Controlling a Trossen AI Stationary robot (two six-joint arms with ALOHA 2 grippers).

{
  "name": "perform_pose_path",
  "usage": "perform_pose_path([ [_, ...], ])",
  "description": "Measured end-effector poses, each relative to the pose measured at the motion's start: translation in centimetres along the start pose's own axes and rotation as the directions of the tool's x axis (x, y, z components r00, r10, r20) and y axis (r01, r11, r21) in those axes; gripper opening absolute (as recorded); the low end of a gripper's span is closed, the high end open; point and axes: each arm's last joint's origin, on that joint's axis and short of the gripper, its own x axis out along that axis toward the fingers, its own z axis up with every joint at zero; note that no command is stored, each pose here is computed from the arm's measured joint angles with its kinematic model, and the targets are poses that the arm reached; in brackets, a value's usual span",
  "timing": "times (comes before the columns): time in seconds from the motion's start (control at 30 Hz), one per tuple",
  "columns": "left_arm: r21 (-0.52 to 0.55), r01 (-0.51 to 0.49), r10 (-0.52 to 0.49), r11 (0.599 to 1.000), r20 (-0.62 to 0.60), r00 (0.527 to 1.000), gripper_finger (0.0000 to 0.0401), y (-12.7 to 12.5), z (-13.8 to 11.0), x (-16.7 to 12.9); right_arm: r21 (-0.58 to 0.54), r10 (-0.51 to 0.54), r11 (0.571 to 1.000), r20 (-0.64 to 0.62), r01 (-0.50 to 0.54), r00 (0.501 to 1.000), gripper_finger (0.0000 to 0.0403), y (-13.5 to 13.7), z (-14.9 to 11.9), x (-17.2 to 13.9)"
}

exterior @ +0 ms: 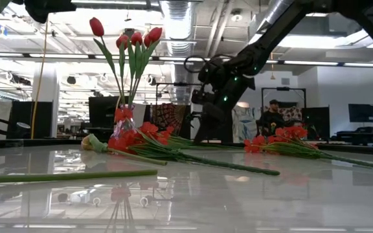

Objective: Sort flowers into vase by color
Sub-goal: Put the pink tulip into the red vase

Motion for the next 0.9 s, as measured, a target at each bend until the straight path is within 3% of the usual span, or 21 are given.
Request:
perform_pose_path([
  [0.2, 0.002, 0.01, -0.01, 1.0, -0.001, 1.0, 0.0137, -0.03, 0.01, 0.0, 0.005, -0.066, 0.998, -0.03, 0.067, 0.997, 0.0255, -0.54, -0.75, 1.38],
  [0.6, 0.018, 0.006, -0.006, 1.0, 0.0, 1.0, 0.0137, -0.02, 0.01, 0.0, -0.023, -0.069, 0.997, -0.009, 0.068, 0.998, 0.0255, -0.63, -0.58, 1.39],
  [0.9, 0.018, 0.009, -0.009, 1.0, -0.001, 1.0, 0.0137, -0.03, 0.01, 0.0, -0.037, -0.105, 0.994, -0.086, 0.102, 0.991, 0.0255, -0.54, -1.12, 1.35],
])
